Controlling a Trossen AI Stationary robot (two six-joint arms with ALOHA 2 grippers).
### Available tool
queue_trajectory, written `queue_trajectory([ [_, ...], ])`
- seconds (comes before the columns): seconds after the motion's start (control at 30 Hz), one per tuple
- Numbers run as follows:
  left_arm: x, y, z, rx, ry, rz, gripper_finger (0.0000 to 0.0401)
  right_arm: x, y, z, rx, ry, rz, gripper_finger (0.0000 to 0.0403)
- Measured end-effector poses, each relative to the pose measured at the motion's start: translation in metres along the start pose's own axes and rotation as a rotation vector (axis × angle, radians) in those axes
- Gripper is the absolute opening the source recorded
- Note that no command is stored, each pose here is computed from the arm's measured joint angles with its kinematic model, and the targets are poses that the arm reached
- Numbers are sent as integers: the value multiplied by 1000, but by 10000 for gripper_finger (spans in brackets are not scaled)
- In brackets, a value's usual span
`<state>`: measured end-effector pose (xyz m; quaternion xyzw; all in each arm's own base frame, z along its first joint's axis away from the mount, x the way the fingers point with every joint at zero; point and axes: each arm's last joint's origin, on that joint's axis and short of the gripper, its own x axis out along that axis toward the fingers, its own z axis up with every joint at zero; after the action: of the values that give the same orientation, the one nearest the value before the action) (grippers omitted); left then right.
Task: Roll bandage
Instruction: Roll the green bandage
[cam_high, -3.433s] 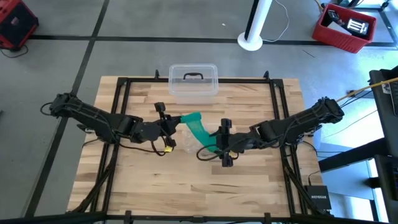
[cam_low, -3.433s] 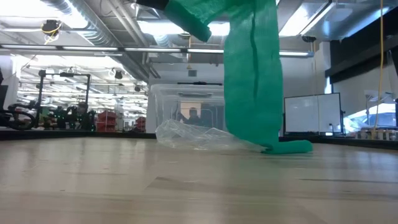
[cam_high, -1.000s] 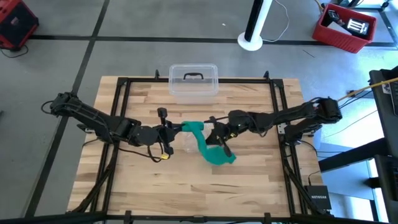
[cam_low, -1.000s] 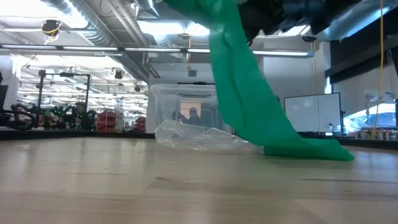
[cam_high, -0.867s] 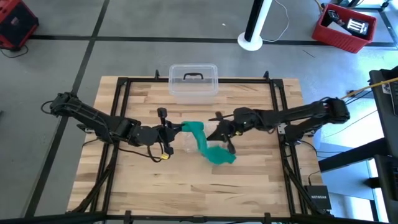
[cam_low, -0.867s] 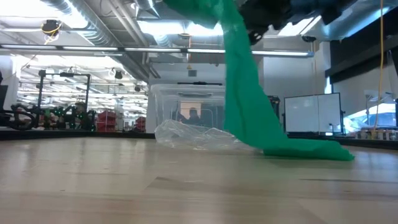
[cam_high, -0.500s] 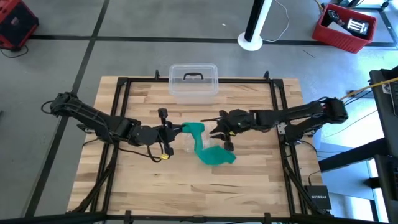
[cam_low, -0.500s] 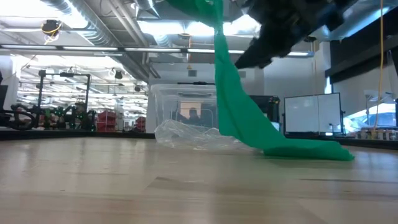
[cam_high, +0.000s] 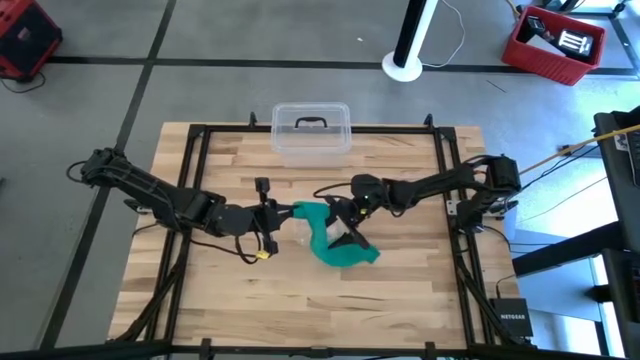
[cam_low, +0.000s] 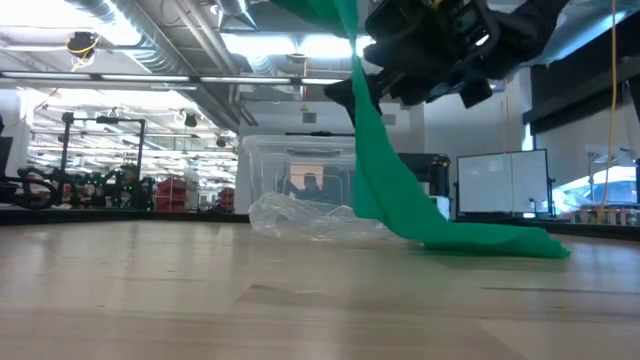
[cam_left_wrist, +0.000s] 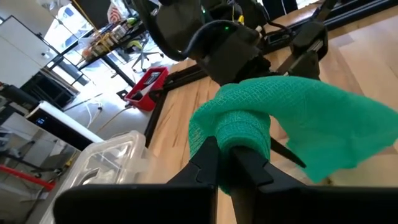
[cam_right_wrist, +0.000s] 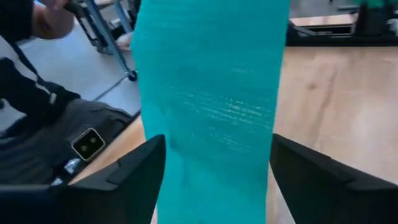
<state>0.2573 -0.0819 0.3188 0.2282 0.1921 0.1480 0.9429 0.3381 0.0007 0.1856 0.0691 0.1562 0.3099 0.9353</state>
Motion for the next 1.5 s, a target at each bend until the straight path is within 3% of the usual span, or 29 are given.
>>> queue_trajectory([
  [0.1, 0, 0, 0, -8, 2, 0, 10, 0, 1, 0, 3, -1, 16, 260],
  [0.2, 0, 0, 0, -7, 3, 0, 10, -2, 3, 4, 22, -11, 24, 214],
  [0.4, 0, 0, -1, -10, 8, 1, 10, -16, 14, 15, 56, 39, -26, 47],
  [0.47, 0, 0, -3, -8, 22, -2, 10, -24, 24, 22, 36, 60, -67, 14],
  [0.83, 12, 8, -32, 24, 263, 27, 10, -44, 94, 80, -98, 191, -422, 11],
  [0.93, 15, 11, -40, 49, 332, 35, 11, -45, 107, 93, -128, 266, -484, 4],
  [1.1, 18, 19, -47, 76, 391, 67, 10, -44, 122, 110, -159, 260, -510, 6],
  [1.2, 21, 27, -50, 123, 419, 155, 11, -41, 127, 113, -164, 230, -490, 3],
  [1.3, 27, 36, -46, 81, 389, 246, 11, -29, 125, 107, -119, 238, -490, 7],
  [1.5, 31, 46, -24, 14, 239, 453, 11, -1, 106, 84, 64, 300, -562, 25],
])
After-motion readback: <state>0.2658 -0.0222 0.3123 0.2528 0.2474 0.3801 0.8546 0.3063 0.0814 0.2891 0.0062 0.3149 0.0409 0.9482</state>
